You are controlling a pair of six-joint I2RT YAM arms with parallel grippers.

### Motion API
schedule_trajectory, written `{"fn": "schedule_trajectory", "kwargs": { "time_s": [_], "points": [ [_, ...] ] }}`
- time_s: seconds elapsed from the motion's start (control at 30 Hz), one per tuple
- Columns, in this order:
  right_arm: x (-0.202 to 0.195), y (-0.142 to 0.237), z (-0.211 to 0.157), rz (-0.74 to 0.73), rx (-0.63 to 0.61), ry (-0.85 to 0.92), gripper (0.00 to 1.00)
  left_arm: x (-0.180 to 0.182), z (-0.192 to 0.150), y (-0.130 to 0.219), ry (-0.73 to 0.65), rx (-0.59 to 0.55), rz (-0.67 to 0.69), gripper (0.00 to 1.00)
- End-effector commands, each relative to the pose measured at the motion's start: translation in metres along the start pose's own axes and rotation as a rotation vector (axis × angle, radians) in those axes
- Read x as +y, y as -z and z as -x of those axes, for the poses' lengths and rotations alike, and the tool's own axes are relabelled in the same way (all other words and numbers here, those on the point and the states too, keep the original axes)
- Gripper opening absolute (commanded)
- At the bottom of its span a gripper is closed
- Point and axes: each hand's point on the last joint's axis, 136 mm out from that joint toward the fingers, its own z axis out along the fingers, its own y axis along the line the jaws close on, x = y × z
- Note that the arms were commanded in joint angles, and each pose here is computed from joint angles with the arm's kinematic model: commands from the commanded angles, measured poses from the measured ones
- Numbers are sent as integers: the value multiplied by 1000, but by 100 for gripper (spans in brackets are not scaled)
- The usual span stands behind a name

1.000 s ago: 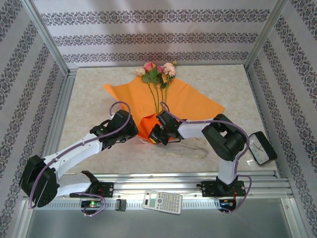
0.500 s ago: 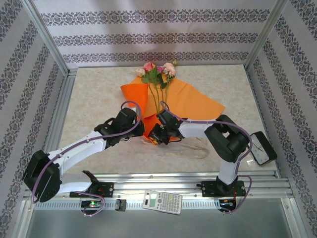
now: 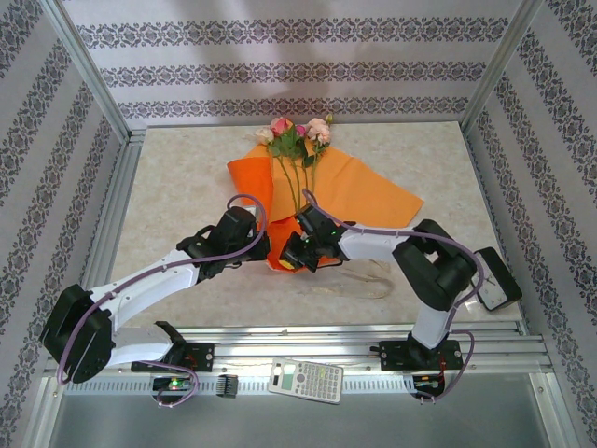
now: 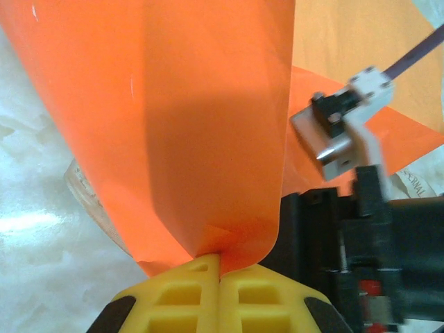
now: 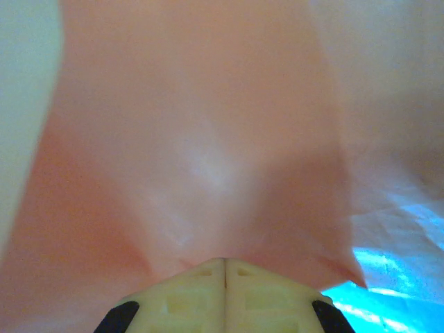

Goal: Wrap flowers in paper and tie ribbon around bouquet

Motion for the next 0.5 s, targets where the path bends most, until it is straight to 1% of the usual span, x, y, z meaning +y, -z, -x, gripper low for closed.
{"fn": "schedule_trajectory", "kwargs": {
  "time_s": [0.0, 0.13, 0.2, 0.3, 0.37, 0.47],
  "points": [
    [-19, -18, -5, -43, 37, -42, 3, -8, 5, 0, 2, -24, -40, 0],
    [-28, -28, -3, -58, 41, -63, 3, -18, 4, -4, 1, -11, -91, 0],
    [-26, -27, -3, -54, 39, -59, 3, -22, 4, -5, -6, -6, -111, 0],
    [-25, -24, -2, -53, 33, -57, 7, -30, 5, -8, -19, -3, -148, 0],
    [-25, -22, -3, -48, 38, -61, 11, -37, 7, -10, -31, -4, -178, 0],
    [-13, -9, 0, -4, 8, -31, 23, -45, 7, -12, -64, 6, -210, 0]
  ]
}}
